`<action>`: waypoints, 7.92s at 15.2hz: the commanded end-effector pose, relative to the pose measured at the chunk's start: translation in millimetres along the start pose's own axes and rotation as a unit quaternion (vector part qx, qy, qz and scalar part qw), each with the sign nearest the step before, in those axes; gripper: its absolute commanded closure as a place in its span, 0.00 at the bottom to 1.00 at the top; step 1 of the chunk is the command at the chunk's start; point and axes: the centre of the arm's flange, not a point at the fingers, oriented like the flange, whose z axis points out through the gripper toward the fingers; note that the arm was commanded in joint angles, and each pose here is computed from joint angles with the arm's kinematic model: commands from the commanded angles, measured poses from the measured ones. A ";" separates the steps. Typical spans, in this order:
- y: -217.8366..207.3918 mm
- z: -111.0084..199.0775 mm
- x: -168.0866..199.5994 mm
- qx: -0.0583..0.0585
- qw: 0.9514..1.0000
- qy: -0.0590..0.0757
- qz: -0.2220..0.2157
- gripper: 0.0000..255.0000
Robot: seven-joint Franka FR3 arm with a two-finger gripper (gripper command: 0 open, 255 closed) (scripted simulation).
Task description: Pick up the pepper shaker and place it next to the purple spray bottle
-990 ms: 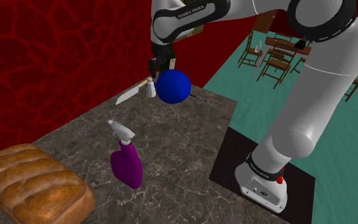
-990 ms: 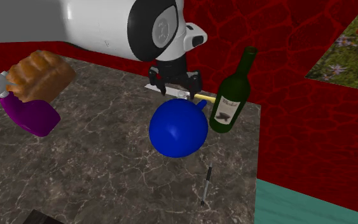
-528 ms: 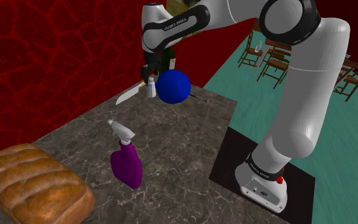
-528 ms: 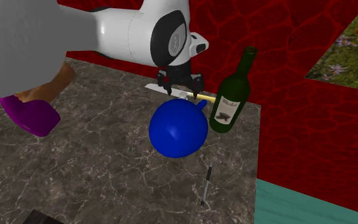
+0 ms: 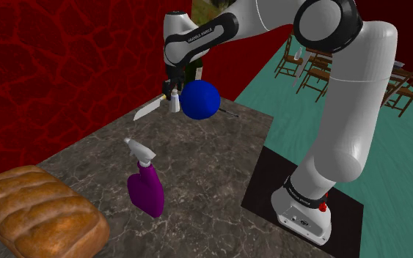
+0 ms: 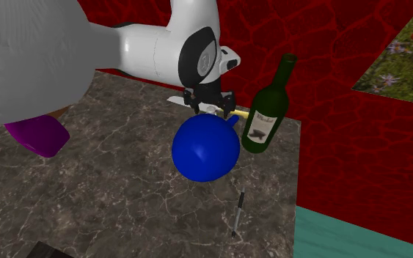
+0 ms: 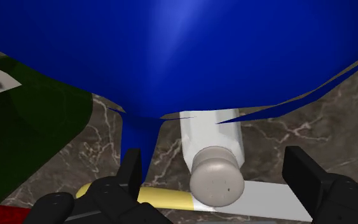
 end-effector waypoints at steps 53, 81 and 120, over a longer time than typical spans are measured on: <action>24.4 -209.3 9.1 0.000 1.000 0.000 0.000 1.00; -46.4 -326.1 -50.3 0.000 1.000 0.000 0.000 1.00; -432.9 -379.2 -347.9 0.000 1.000 0.000 0.000 1.00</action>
